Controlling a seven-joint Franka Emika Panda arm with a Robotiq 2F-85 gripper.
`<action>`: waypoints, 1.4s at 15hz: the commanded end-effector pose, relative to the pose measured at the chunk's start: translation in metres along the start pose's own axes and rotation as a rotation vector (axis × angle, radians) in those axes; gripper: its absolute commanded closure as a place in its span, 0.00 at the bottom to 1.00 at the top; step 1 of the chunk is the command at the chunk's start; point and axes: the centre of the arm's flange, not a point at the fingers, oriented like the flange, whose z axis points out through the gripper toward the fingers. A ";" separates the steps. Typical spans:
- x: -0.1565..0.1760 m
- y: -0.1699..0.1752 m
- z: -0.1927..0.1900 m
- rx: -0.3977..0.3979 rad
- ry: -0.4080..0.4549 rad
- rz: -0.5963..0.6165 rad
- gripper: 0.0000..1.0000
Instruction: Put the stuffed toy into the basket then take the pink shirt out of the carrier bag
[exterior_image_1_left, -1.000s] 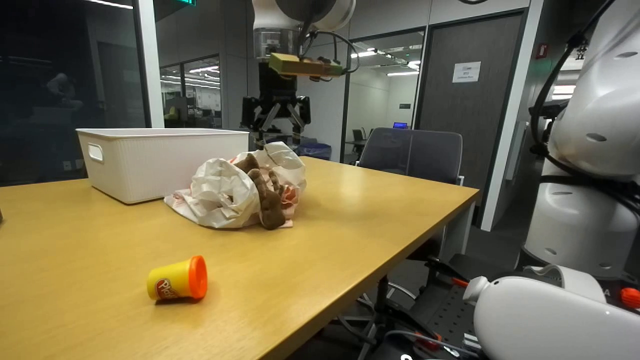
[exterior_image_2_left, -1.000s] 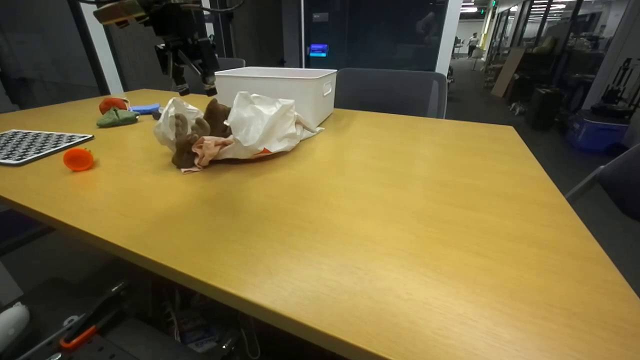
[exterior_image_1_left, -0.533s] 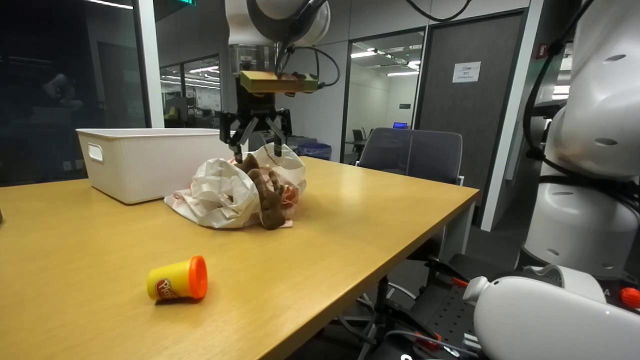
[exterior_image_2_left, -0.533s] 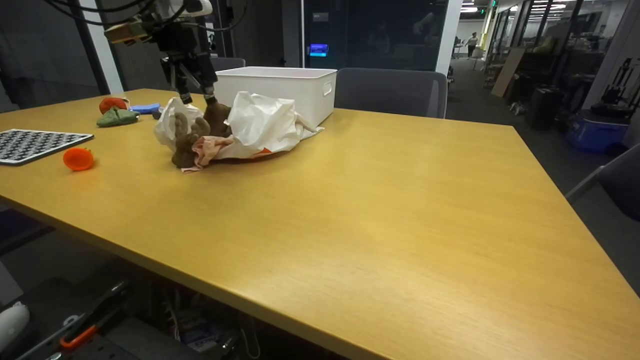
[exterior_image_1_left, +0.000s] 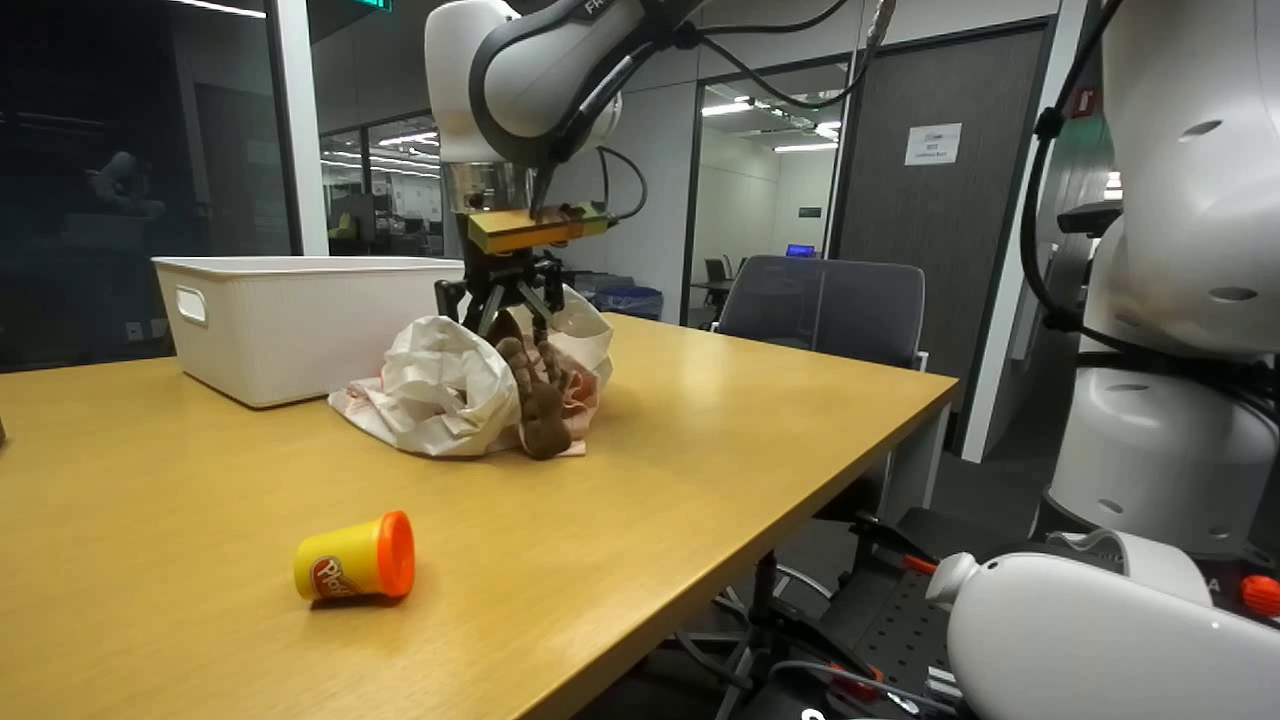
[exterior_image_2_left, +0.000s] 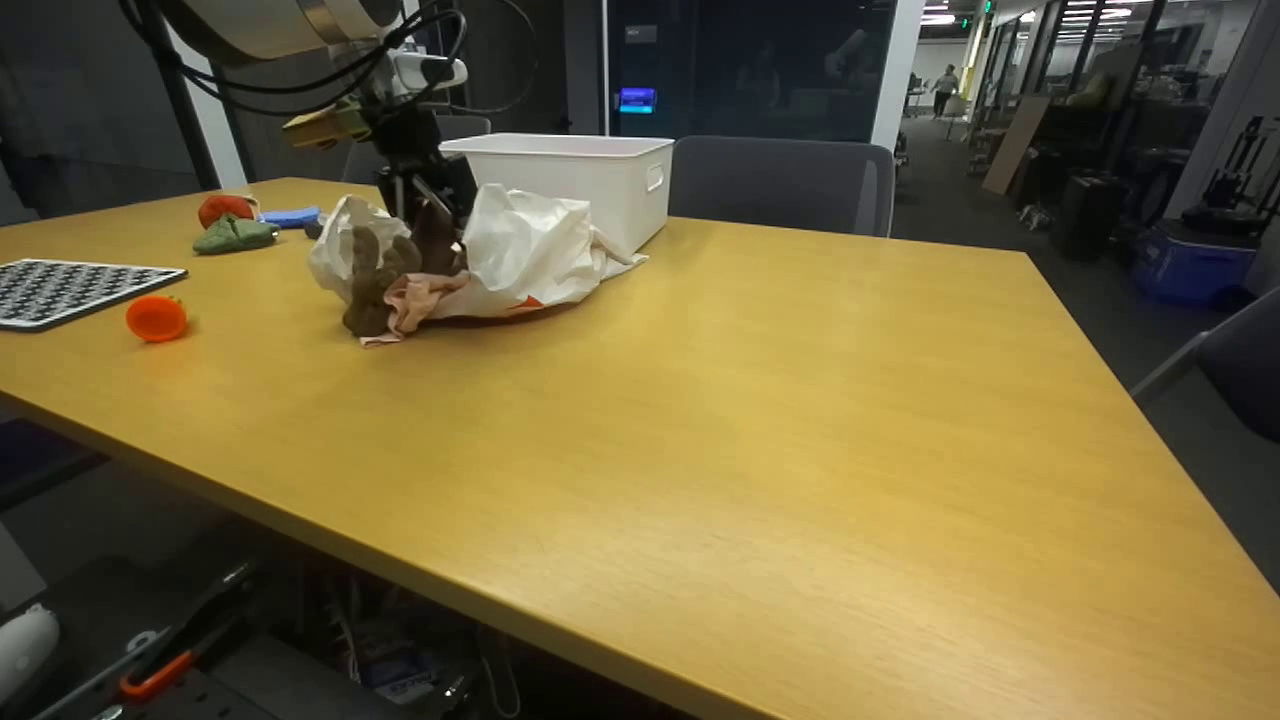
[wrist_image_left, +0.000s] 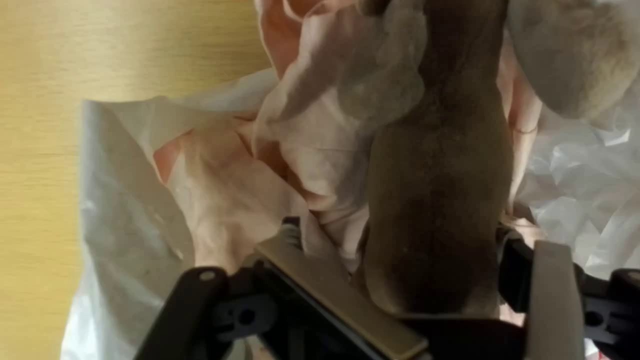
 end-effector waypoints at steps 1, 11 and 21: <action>0.015 -0.008 -0.003 0.025 0.023 -0.018 0.42; 0.000 -0.007 -0.023 0.059 -0.003 -0.067 1.00; 0.003 -0.008 -0.143 -0.096 0.233 -0.257 0.98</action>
